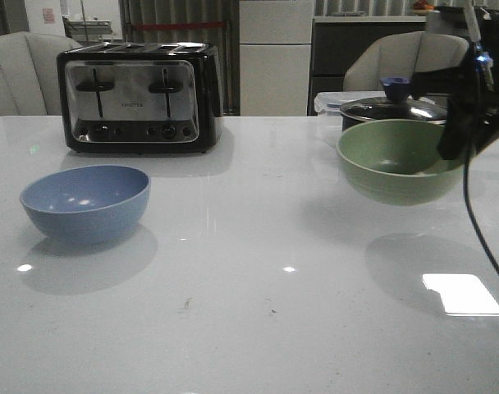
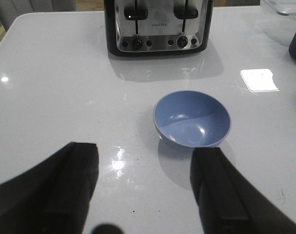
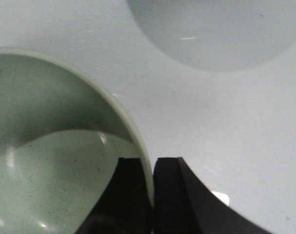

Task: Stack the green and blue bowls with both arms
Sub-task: 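Lift the green bowl and set it down toward the table center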

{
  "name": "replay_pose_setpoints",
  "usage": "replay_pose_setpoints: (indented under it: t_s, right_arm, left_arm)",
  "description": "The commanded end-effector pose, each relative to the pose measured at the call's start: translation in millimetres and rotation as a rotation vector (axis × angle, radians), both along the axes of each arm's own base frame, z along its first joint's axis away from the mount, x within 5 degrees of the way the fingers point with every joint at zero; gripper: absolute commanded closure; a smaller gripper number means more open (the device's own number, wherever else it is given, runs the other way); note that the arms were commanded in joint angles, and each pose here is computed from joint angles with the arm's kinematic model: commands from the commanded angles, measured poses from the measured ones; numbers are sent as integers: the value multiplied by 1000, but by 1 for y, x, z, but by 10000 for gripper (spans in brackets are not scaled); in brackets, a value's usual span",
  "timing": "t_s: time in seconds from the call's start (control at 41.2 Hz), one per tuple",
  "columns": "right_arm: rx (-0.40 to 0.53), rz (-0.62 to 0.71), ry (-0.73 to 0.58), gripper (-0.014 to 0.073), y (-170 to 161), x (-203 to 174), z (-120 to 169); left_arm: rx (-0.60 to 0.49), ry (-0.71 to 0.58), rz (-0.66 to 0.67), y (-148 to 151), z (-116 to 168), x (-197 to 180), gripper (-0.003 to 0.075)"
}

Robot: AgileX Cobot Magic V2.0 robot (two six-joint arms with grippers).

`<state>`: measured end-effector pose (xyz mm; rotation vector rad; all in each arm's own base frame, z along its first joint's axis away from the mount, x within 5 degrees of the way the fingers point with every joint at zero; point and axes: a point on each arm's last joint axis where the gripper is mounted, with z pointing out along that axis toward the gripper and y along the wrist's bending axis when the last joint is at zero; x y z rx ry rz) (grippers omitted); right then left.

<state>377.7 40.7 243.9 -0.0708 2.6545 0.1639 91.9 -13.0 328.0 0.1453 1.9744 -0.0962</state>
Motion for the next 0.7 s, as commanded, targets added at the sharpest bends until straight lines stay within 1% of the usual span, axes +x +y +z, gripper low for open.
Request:
replay_pose_setpoints:
  t_s: [0.0,0.121,0.219,0.364,0.583,0.656,0.68]
  right_arm:
    - [10,78,-132,467,25,-7,37]
    - [14,184,-116,467,64,-16,33]
    - [13,263,-89,467,92,-26,24]
    - [9,341,-29,467,121,-37,3]
    - [10,389,44,461,143,-45,-25]
    - [20,388,49,426,147,-45,-29]
    - [28,383,49,400,147,-44,-30]
  left_arm:
    - [-23,-96,0,-1,16,3,241]
    - [-23,-96,0,-1,16,3,241]
    - [-23,-96,0,-1,16,3,241]
    - [-23,-96,0,-1,16,3,241]
    - [-25,-96,0,-1,16,3,241]
    - [-25,-96,0,-1,16,3,241]
    - [-25,-96,0,-1,16,3,241]
